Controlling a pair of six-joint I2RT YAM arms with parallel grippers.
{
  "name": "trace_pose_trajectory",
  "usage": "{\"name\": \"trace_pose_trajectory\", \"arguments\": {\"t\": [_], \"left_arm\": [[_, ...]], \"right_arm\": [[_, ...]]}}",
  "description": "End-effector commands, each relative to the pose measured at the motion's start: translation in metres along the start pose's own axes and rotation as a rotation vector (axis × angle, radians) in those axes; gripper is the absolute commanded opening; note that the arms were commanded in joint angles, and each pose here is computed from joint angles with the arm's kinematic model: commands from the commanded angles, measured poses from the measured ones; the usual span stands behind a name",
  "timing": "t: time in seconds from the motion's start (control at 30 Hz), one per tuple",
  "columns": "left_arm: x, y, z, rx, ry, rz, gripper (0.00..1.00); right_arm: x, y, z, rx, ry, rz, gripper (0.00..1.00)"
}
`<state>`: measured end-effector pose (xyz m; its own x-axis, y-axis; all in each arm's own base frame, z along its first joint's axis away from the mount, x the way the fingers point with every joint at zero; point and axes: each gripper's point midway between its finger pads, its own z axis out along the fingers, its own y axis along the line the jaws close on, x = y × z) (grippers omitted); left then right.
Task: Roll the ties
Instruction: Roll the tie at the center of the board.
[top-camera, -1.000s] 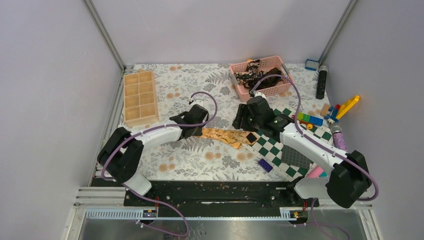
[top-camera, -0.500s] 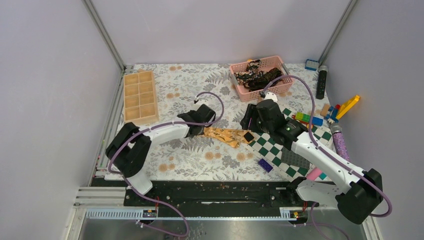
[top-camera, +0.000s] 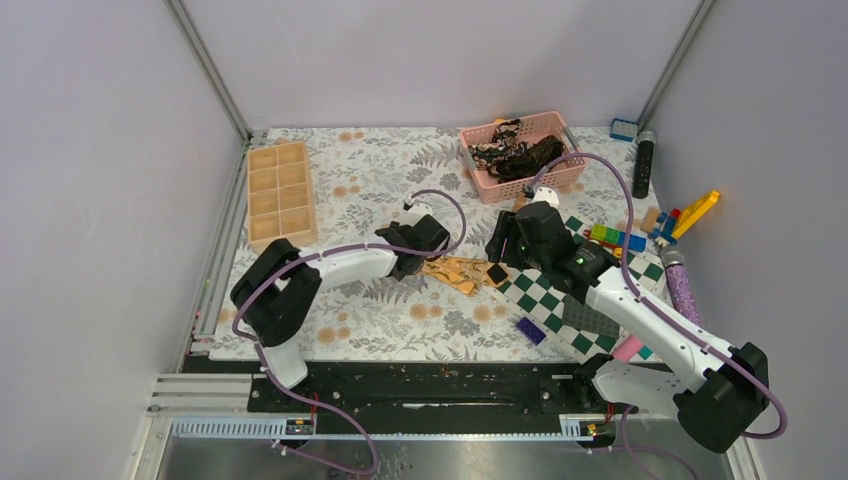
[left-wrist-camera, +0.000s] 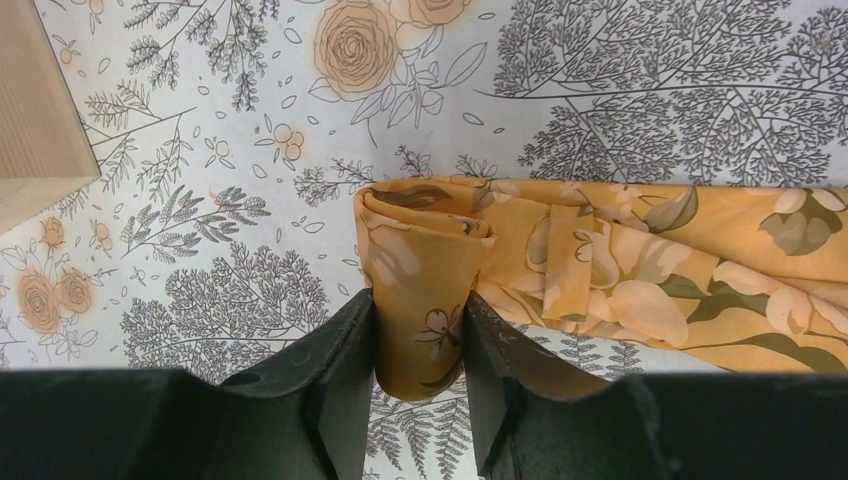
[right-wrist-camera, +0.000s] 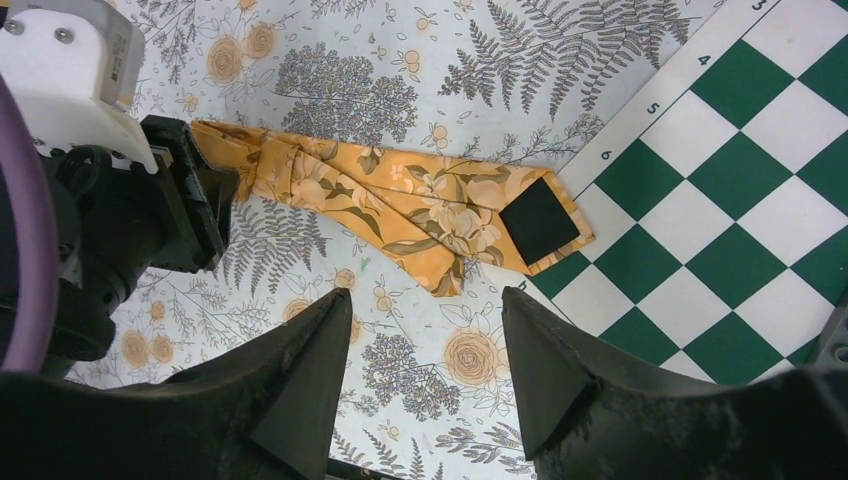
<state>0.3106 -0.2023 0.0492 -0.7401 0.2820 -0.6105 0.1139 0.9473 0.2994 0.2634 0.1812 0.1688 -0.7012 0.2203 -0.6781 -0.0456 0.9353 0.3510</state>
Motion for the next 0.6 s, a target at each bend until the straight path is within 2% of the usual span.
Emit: {"name": "trace_pose_trajectory", "arguments": {"t": [0.0,0.17,0.43,0.57], "left_arm": [[-0.012,-0.006,-0.003,-0.034,-0.029,0.022,0.36],[-0.013,-0.017,-0.004,-0.021,-0.027,0.046,0.38],[-0.018,-0.032,-0.009,0.01,-0.032,0.067,0.5],[-0.018,-0.037,-0.011,0.033,-0.026,0.066,0.53]], "right_arm": [[-0.008,-0.007,-0.004,0.024,-0.039,-0.005,0.64],[-0.006,-0.009,-0.003,0.03,-0.035,-0.006,0.65],[-0.002,-0.012,-0.001,0.036,-0.024,-0.009,0.66],[-0.002,-0.012,0.0,0.037,-0.023,-0.01,0.66]]}}
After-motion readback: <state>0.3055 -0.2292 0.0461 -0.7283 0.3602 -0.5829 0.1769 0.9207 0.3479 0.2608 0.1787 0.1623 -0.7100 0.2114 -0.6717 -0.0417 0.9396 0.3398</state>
